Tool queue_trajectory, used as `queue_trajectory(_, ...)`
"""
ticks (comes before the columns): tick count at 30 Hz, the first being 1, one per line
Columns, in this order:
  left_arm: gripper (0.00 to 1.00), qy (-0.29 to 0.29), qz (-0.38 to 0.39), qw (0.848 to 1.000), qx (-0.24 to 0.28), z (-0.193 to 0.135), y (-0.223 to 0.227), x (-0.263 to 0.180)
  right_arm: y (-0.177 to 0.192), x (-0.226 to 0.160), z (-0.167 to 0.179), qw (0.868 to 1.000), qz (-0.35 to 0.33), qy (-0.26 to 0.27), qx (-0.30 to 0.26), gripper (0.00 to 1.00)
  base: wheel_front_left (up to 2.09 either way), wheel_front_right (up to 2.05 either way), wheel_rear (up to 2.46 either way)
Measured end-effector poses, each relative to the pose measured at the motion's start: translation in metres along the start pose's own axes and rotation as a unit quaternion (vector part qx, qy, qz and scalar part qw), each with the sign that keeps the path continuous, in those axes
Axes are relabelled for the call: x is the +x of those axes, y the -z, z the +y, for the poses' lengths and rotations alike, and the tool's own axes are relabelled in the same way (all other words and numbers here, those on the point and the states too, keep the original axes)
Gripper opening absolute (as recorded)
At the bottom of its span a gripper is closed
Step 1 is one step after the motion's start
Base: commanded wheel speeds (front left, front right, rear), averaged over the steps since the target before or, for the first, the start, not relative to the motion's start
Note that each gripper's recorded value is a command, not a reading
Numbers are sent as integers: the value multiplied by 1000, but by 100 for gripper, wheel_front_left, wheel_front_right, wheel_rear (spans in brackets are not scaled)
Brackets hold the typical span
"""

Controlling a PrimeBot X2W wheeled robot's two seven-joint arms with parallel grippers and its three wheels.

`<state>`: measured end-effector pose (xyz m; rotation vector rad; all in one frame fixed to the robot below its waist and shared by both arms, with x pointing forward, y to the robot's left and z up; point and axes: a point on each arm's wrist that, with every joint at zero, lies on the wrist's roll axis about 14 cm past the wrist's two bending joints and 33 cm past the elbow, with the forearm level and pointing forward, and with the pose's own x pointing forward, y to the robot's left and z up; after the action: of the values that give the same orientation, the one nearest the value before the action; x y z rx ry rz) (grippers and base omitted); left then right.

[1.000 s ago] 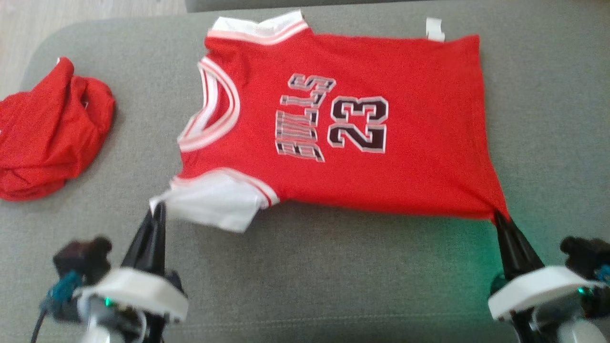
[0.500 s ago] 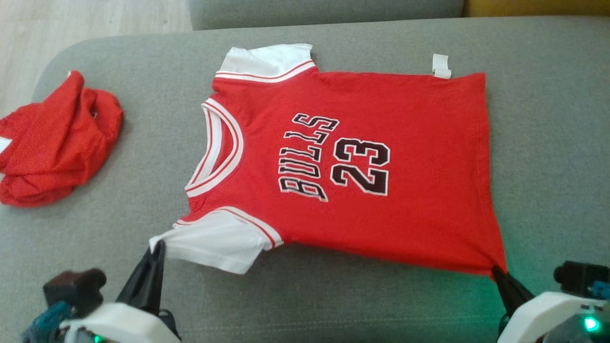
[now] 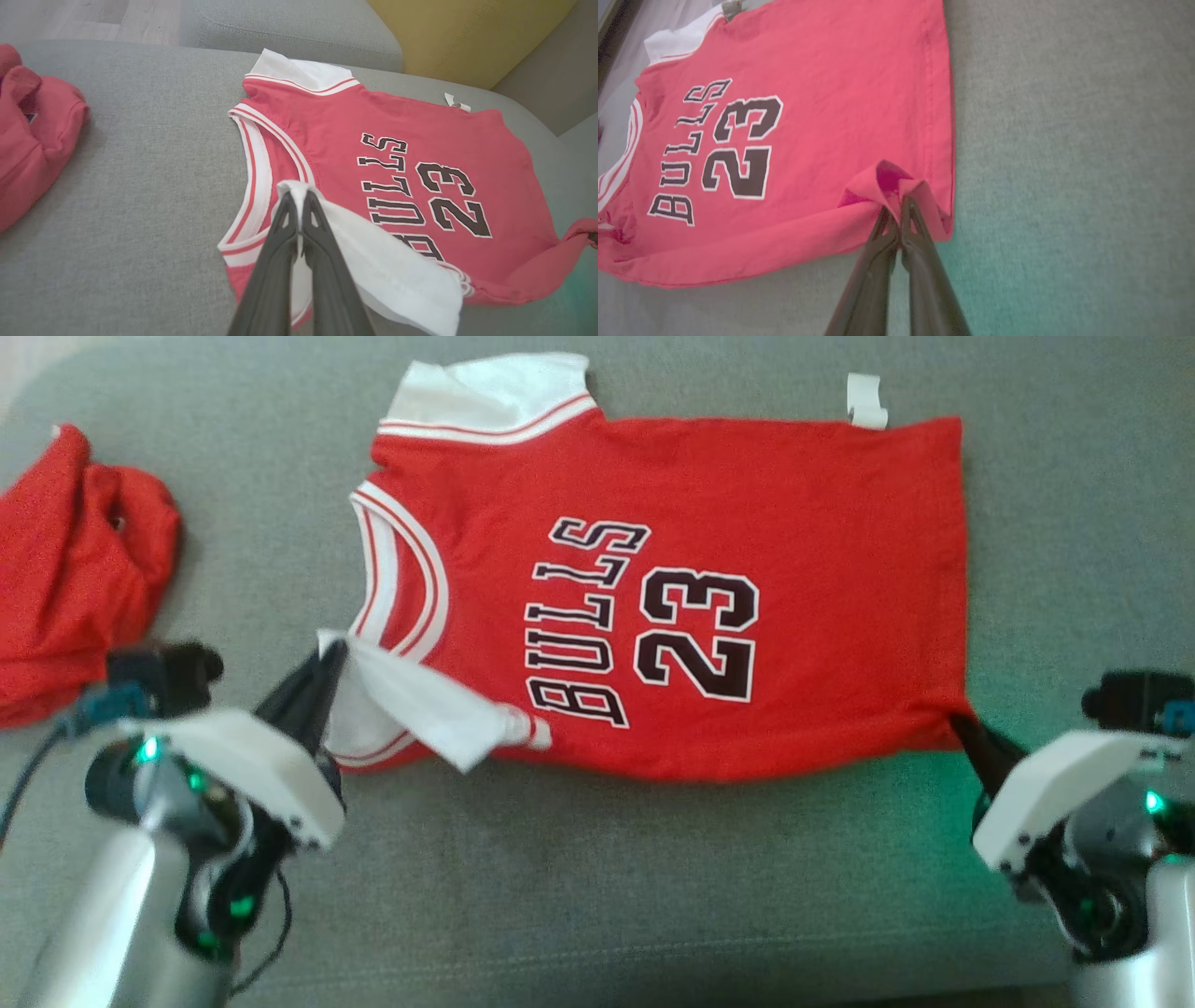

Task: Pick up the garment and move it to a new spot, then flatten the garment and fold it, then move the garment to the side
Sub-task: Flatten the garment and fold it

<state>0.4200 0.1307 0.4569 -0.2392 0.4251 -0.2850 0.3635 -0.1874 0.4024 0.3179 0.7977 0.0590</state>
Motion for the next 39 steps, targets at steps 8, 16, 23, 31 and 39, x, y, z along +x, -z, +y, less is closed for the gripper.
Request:
queue_trajectory(8, 0, 17, 6, 1000, -22, 1, -3, 47, -15, 18, -3, 999, -31, -2, 18, 0, 0, 0, 0)
queue_trajectory(16, 100, 24, -42, 998, -40, -1, -14, 69, -48, 23, 3, 990, -137, -14, 16, 100, 0, 0, 0)
queue_trajectory(23, 100, -4, -141, 990, 18, 5, -41, 60, -76, 6, 12, 969, -245, -11, -42, 100, 0, 0, 0)
queue_trajectory(31, 100, -62, -204, 975, 61, 15, -38, 16, -83, -23, 34, 939, -323, -20, -119, 100, 0, 0, 0)
queue_trajectory(39, 100, -99, -213, 969, 71, 23, -28, -27, -63, -37, 38, 939, -319, -25, -123, 100, 0, 0, 0)
